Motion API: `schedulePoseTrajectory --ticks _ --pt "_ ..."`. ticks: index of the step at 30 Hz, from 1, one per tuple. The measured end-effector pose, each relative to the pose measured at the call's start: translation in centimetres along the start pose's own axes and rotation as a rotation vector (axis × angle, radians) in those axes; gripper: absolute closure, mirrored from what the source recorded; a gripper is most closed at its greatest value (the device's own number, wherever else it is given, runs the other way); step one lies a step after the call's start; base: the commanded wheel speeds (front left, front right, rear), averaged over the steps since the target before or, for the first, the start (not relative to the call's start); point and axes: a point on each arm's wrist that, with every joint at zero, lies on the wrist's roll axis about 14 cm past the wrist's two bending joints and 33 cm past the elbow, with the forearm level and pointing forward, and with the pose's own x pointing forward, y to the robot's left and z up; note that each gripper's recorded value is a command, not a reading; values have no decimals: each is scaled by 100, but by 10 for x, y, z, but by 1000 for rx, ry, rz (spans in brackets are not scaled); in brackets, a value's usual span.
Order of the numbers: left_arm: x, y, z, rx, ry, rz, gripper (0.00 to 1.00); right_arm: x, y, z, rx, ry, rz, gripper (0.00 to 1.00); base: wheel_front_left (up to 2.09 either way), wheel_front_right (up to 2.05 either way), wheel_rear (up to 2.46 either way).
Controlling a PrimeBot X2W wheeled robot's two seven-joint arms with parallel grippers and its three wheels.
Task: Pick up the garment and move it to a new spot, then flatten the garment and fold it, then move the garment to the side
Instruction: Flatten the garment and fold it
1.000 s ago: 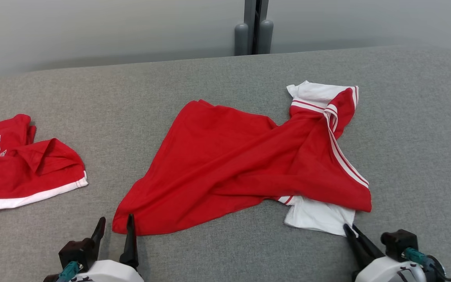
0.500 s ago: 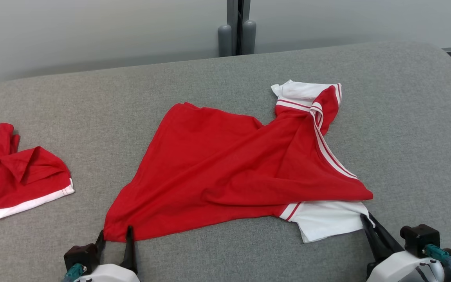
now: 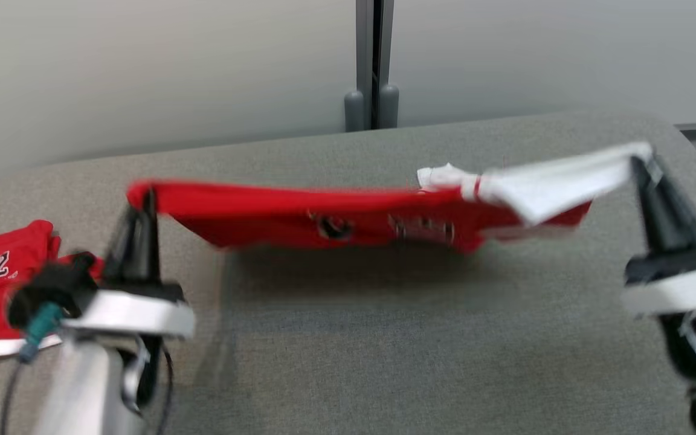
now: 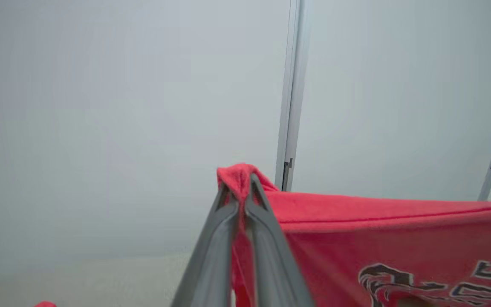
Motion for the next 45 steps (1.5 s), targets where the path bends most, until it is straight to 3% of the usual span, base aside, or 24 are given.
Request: schedulePoseTrajectory --ticks 3,7,10,13,21,27,31,37,45 --pt "25 -8 78 96 -215 -70 100 26 -5 68 -56 -181 31 100 0 0 0" --pt "45 -12 141 219 -356 -130 100 51 -3 141 -99 -366 72 100 0 0 0" --pt "65 -11 163 256 -365 -131 100 68 -1 169 -118 -431 98 100 0 0 0" --pt "86 -10 167 263 -345 -134 100 92 -2 173 -123 -421 110 100 0 0 0" --pt "152 4 102 252 -222 -113 100 175 -10 119 -163 -297 103 100 0 0 0" --pt "214 17 100 259 -299 -61 100 240 -32 107 -167 -332 32 100 0 0 0" --pt "239 32 89 274 -296 -31 100 264 -39 95 -183 -337 11 100 0 0 0" --pt "226 39 37 227 -188 -14 100 247 -48 48 -157 -235 -8 100 0 0 0" --pt "121 47 -108 98 188 56 100 137 -64 -83 -29 125 -81 100 0 0 0"
